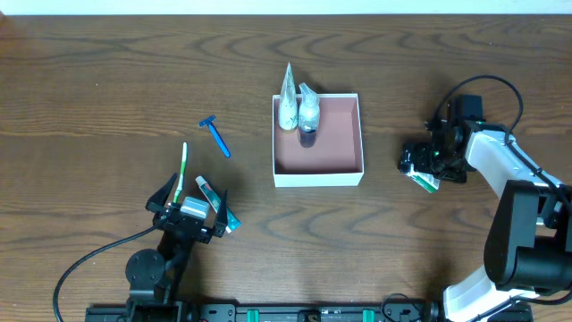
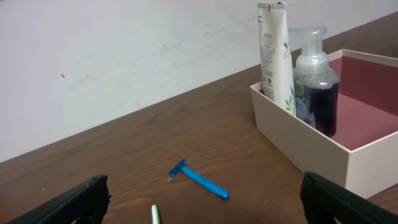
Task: Pack container
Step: 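Release the bottle and move the right gripper to the green soap bar, then grasp the green soap bar with the right gripper and lift it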
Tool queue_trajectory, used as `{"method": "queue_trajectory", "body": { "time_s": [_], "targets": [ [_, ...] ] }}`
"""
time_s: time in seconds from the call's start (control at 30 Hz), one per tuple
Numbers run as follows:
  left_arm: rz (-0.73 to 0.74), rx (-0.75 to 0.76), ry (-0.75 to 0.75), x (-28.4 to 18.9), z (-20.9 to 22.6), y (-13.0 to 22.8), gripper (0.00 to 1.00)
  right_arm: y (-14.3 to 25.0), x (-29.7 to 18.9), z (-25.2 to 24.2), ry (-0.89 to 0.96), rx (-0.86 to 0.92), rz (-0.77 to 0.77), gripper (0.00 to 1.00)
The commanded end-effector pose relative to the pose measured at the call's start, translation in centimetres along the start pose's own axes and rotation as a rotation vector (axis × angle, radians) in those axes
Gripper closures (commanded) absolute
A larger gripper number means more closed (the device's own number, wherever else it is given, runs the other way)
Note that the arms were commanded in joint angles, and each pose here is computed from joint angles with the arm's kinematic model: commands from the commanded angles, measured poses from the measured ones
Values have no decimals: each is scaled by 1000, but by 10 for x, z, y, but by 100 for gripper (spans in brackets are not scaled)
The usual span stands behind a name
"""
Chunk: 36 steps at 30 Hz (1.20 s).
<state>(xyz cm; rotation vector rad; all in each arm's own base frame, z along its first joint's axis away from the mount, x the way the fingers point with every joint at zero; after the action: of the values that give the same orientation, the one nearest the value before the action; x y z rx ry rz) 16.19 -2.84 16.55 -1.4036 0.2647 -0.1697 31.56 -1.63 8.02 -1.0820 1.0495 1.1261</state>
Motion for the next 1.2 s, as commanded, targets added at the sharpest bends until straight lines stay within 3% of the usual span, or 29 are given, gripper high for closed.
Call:
{"method": "queue_trajectory", "body": {
  "time_s": [0.0,0.27,0.63,0.9,1.17],
  "targets": [
    [42,-20,18,1,-2,12,2,17,14,-4,-4,174,89,1],
    [42,-20,18,1,-2,12,2,27,12,-17,161,347,127,1],
    [42,-20,18,1,-2,12,2,18,2,-21,197,361,108,1],
    [42,-20,18,1,-2,12,2,-30,-52,-13,182,326,16,1],
    [42,-20,18,1,-2,12,2,-33,-91,-6,191,357,72,1]
  ]
}}
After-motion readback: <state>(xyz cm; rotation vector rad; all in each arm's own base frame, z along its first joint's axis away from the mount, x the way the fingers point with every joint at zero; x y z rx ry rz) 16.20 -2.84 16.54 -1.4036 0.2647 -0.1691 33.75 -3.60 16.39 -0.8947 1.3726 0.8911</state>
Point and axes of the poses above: each gripper's point midway between its finger pads, its own x axis out along the fingers, its own z axis along the line the jaws close on, y = z × x, the point moved 8 cm from there along -x, back along the fingers, and after that the axes turned 6 degrees about -x, right-handed, at the moved point
